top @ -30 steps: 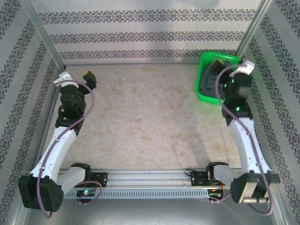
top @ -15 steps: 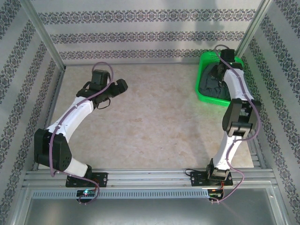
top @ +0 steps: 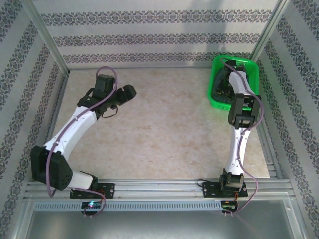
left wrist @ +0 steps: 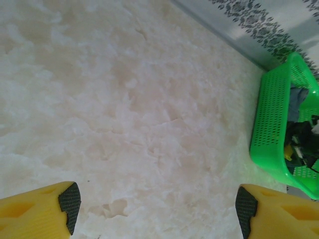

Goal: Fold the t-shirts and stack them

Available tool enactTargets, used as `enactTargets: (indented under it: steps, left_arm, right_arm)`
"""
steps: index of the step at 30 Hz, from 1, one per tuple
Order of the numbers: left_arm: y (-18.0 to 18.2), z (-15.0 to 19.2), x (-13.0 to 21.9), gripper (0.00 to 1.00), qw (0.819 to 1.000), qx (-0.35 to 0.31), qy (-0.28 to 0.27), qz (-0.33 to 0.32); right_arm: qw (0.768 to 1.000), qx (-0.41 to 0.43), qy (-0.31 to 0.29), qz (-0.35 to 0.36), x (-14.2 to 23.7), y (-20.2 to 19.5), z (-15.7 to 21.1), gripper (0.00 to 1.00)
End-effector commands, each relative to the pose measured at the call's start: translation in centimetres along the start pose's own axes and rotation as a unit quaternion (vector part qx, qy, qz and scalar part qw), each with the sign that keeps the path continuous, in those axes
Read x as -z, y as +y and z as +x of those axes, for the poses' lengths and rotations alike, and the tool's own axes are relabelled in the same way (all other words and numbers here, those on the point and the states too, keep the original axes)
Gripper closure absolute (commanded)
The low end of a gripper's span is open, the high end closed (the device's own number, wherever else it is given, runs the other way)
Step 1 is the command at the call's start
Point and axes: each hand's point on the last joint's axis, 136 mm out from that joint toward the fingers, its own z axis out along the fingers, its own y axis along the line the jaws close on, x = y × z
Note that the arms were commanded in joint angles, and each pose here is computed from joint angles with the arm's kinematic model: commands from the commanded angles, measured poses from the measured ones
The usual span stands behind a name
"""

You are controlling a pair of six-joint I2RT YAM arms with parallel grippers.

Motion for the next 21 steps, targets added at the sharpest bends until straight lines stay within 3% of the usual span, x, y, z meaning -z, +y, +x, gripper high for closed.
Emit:
enactTargets:
  steps: [1,5,10,13,17,21]
  left_arm:
    - [0.8,0.3,1.2,0.19,1.000,0.005,-0.008,-0.019]
    - [1.1,0.2,1.6,0.22,1.000,0.010,-0.010,-0.021]
    - [1.4,0.4,1.3,0.23,1.000,0.011,-0.004,-0.021]
    - [1.5,0.7,0.9,0.24,1.000,0.012,0.003,-0.018]
    - [1.3,0.4,0.8,0.25,1.000,0.011,0.001,-0.015]
    - [1.9,-0.1,1.2,0.26,0.999,0.006,-0.006,-0.039]
  right_arm:
    - [0.998,-0.036,0.007,0.043,0.2,-2.9,-0.5,0.75]
    - [0.995,-0.053,-0.036,0.071,2.0,-6.2,-2.5,1.00]
    - [0.993,-0.064,-0.078,0.057,4.6,-8.3,-4.9,1.00]
    - [0.994,-0.041,-0.096,0.041,6.2,-7.3,-5.8,1.00]
    - [0.993,0.006,-0.118,-0.027,9.0,-2.9,-6.1,1.00]
    - [0.975,0.050,-0.199,-0.087,16.1,2.0,-6.5,1.00]
